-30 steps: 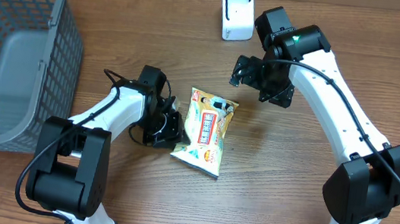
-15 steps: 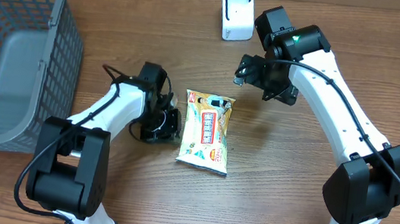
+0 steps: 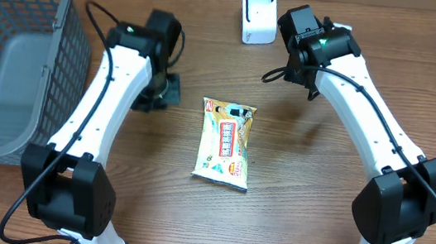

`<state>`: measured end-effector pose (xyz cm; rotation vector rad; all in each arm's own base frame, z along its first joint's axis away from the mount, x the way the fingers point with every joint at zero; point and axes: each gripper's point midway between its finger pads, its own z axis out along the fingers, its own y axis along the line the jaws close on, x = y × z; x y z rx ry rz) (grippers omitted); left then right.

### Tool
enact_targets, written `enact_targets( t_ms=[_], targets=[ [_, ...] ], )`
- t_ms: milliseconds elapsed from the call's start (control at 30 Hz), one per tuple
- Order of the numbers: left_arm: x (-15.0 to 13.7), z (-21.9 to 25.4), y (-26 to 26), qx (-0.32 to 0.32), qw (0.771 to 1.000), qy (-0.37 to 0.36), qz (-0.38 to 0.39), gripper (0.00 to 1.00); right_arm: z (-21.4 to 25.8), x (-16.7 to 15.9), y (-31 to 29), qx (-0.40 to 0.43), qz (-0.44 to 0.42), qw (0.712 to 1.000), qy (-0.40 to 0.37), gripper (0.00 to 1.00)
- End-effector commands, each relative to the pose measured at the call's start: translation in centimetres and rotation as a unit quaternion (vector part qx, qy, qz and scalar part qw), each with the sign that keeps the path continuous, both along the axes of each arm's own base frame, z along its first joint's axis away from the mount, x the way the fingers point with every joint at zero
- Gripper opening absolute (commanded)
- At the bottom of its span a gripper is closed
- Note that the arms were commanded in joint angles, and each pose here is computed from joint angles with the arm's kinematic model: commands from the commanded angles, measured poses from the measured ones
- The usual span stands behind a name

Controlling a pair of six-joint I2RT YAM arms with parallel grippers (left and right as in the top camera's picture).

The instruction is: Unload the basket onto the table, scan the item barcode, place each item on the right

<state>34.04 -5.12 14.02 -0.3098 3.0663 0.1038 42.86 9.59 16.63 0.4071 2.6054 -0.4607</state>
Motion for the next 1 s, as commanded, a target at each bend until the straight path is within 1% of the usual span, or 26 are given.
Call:
enact_targets(
  t_ms=[0, 67, 133, 167, 233, 267, 333, 400, 467, 500, 533, 567, 600, 667, 733, 800, 833, 900, 933, 967],
  targets=[
    [1.8, 4.8, 2.7, 0.083, 0.994, -0.069, 0.026, 0.04, 2.2, 1.2, -3.9, -0.052, -0.04, 0.997, -0.045, 1.0],
    [2.0, 6.2, 3.3, 0.098, 0.991, -0.081, 0.037, 0.04, 2.0, 1.3, -5.1, -0.041, -0.055, 0.997, -0.041, 1.0],
    [2.0, 7.2, 4.3, 0.127, 0.987, -0.09, 0.051, 0.04, 1.4, 1.4, -6.7, -0.017, -0.075, 0.997, -0.031, 1.0],
    [1.9, 7.8, 5.3, 0.157, 0.981, -0.097, 0.063, 0.04, 1.0, 1.5, -7.7, 0.005, -0.089, 0.996, -0.022, 1.0],
    [1.8, 8.4, 6.3, 0.189, 0.974, -0.104, 0.074, 0.04, 0.4, 1.4, -9.0, 0.041, -0.107, 0.993, -0.011, 1.0],
    [1.8, 8.6, 6.6, 0.199, 0.971, -0.107, 0.078, 0.04, 0.1, 1.4, -9.8, 0.062, -0.118, 0.991, -0.005, 1.0],
    [2.0, 8.6, 6.6, 0.199, 0.971, -0.11, 0.08, 0.04, -0.4, 1.3, -11.4, 0.092, -0.14, 0.986, 0.003, 1.0],
    [2.1, 8.5, 6.3, 0.192, 0.972, -0.112, 0.079, 0.04, -0.7, 1.2, -12.7, 0.119, -0.156, 0.98, 0.006, 1.0],
    [2.0, 8.2, 5.5, 0.174, 0.976, -0.106, 0.073, 0.04, -1.1, 0.9, -12.6, 0.16, -0.161, 0.974, 0.019, 1.0],
    [1.9, 7.9, 4.8, 0.152, 0.981, -0.101, 0.071, 0.04, -1.3, 0.7, -12.5, 0.186, -0.163, 0.969, 0.027, 1.0],
    [1.9, 7.3, 3.4, 0.111, 0.987, -0.094, 0.067, 0.04, -1.5, 0.5, -11.8, 0.228, -0.161, 0.959, 0.039, 1.0],
    [1.8, 7.1, 2.7, 0.092, 0.99, -0.089, 0.066, 0.04, -1.6, 0.4, -11.4, 0.244, -0.159, 0.956, 0.042, 1.0],
    [1.8, 6.6, 1.3, 0.051, 0.994, -0.08, 0.054, 0.07, -1.5, 0.5, -10.1, 0.292, -0.15, 0.943, 0.05, 1.0],
    [1.9, 6.0, -0.6, 0.001, 0.997, -0.072, 0.025, 0.29, -1.2, 0.3, -8.1, 0.351, -0.135, 0.925, 0.064, 1.0],
    [2.1, 5.5, -1.5, -0.021, 0.997, -0.068, 0.009, 0.66, -1.0, 0.3, -7.2, 0.377, -0.127, 0.915, 0.07, 1.0],
    [2.3, 5.0, -1.5, -0.022, 0.998, -0.065, 0.008, 0.93, -1.0, 0.3, -7.1, 0.378, -0.126, 0.915, 0.069, 1.0],
    [2.4, 4.6, -1.6, -0.021, 0.998, -0.064, 0.009, 1.0, -1.0, 0.1, -6.9, 0.383, -0.125, 0.912, 0.073, 1.0],
    [2.4, 4.1, -1.7, -0.026, 0.998, -0.055, 0.009, 1.0, -0.7, -0.4, -5.6, 0.413, -0.117, 0.899, 0.089, 1.0],
    [2.3, 3.9, -2.0, -0.032, 0.998, -0.051, 0.009, 1.0, -0.8, -0.6, -5.0, 0.417, -0.109, 0.897, 0.097, 0.99],
    [2.3, 3.7, -2.3, -0.04, 0.998, -0.046, 0.008, 1.0, -0.8, -0.8, -4.1, 0.419, -0.082, 0.898, 0.106, 0.99]
  ],
)
